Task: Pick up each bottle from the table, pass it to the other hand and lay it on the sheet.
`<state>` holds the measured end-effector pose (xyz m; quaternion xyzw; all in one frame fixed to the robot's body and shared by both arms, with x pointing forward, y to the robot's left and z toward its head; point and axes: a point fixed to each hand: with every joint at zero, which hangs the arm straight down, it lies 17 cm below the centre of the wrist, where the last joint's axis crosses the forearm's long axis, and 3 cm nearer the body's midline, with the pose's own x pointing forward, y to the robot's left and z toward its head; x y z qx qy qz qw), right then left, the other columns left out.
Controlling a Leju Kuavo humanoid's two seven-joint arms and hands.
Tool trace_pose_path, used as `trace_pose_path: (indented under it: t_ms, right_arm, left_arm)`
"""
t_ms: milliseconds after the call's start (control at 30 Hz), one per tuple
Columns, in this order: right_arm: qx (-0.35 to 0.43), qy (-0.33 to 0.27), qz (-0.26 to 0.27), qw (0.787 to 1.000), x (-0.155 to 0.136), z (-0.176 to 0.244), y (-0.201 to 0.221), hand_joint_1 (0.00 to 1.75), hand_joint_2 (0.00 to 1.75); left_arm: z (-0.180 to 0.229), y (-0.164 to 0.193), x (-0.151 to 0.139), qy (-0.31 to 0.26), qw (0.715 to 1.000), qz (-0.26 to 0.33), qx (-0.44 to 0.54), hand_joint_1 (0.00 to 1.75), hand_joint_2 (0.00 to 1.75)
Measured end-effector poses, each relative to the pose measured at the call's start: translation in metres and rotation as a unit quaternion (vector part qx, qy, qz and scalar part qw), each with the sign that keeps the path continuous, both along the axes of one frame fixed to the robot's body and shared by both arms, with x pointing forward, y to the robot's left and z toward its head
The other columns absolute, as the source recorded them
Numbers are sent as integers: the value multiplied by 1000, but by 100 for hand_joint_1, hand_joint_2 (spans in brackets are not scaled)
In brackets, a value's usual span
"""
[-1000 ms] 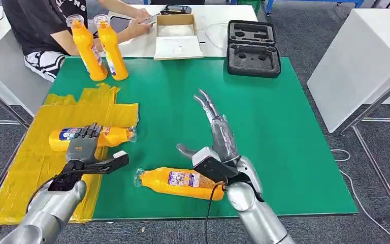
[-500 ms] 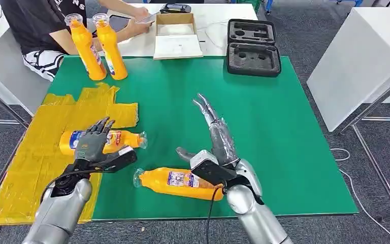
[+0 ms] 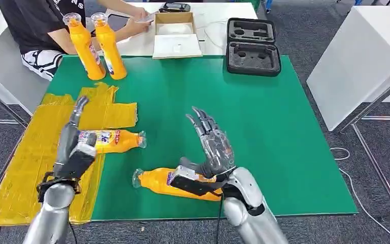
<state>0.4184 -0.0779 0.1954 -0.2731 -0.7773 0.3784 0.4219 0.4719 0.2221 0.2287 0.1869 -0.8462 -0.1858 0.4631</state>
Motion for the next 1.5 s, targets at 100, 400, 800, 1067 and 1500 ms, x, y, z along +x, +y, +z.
trace_pose_path:
  t_ms: [100, 400, 800, 1067, 1500]
  right_arm:
    - [-74, -4, 12, 997, -12, -14, 15, 0, 175]
    - [-163, 59, 87, 981, -45, -69, 39, 0, 175]
    - [-227, 118, 105, 961, -68, -132, 9, 0, 175]
    - [-256, 135, 77, 954, -72, -155, -14, 0, 175]
    - [-247, 139, 40, 958, -52, -161, -27, 0, 175]
  left_arm:
    - [25, -13, -27, -44, 994, -79, -58, 0, 0]
    - [36, -13, -49, -73, 983, -123, -113, 0, 0]
    - [17, -11, -46, -51, 985, -116, -118, 0, 0]
    - [6, -13, -46, -38, 986, -113, -115, 0, 0]
    - [-3, -15, -43, -25, 987, -111, -115, 0, 0]
